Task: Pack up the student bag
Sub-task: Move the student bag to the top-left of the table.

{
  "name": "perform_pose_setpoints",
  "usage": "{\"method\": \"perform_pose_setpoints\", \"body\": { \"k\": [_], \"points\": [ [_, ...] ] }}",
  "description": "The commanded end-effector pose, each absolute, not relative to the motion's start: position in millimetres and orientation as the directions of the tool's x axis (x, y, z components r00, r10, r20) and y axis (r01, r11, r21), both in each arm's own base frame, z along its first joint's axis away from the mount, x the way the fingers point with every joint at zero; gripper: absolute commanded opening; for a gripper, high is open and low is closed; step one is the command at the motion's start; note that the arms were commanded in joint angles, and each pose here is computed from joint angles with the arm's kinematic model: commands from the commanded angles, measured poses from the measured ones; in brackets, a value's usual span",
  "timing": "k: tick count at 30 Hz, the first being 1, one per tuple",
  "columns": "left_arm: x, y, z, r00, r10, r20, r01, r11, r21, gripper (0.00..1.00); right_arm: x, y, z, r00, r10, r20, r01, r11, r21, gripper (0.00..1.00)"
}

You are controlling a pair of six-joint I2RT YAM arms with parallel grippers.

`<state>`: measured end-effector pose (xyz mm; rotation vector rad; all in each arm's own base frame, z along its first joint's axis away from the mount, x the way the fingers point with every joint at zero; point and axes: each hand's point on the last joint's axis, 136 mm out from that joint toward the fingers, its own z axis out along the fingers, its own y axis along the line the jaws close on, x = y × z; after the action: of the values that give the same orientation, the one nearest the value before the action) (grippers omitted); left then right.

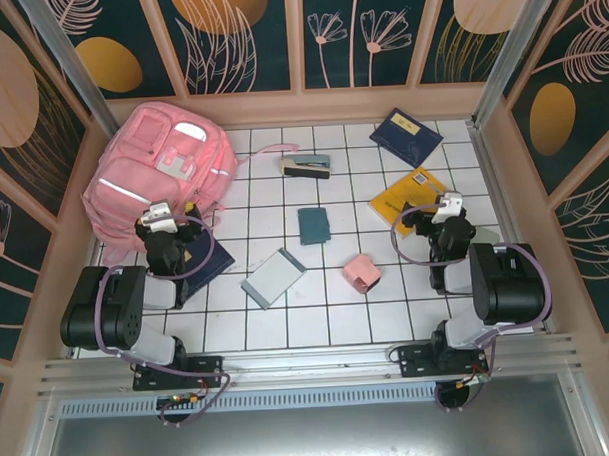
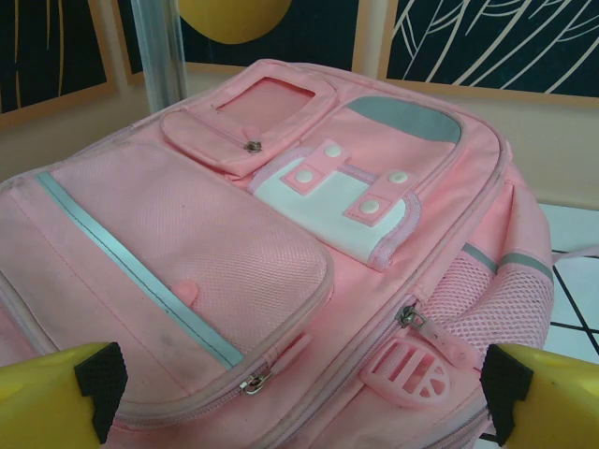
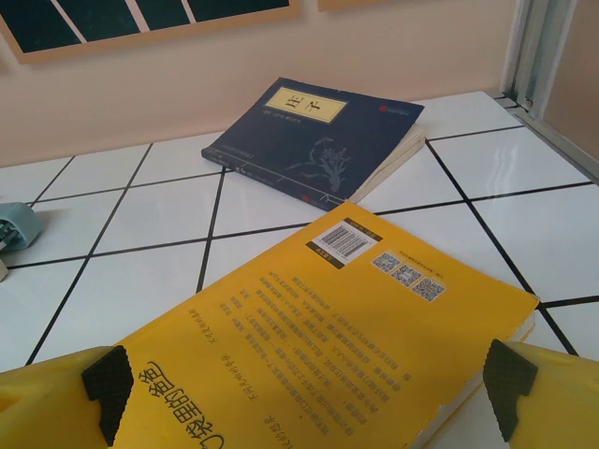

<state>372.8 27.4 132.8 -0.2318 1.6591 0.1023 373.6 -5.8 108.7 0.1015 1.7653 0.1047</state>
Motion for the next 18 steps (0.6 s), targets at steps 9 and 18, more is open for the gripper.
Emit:
{"method": "perform_pose_setpoints", "body": {
  "k": [9, 18],
  "points": [
    [372.5, 27.0, 137.2, -0.068, -0.077, -0.995, -0.200, 0.978, -0.062, 0.99, 378.8, -5.3, 120.9, -0.153, 0.113, -0.982, -0.008, 0.993, 0.115, 0.99],
    [373.8, 26.7, 136.8, -0.073, -0.079, -0.994, -0.198, 0.978, -0.064, 0.99, 378.8, -5.6, 120.7, -0.153, 0.113, -0.982, -0.008, 0.993, 0.115, 0.99]
  ]
}}
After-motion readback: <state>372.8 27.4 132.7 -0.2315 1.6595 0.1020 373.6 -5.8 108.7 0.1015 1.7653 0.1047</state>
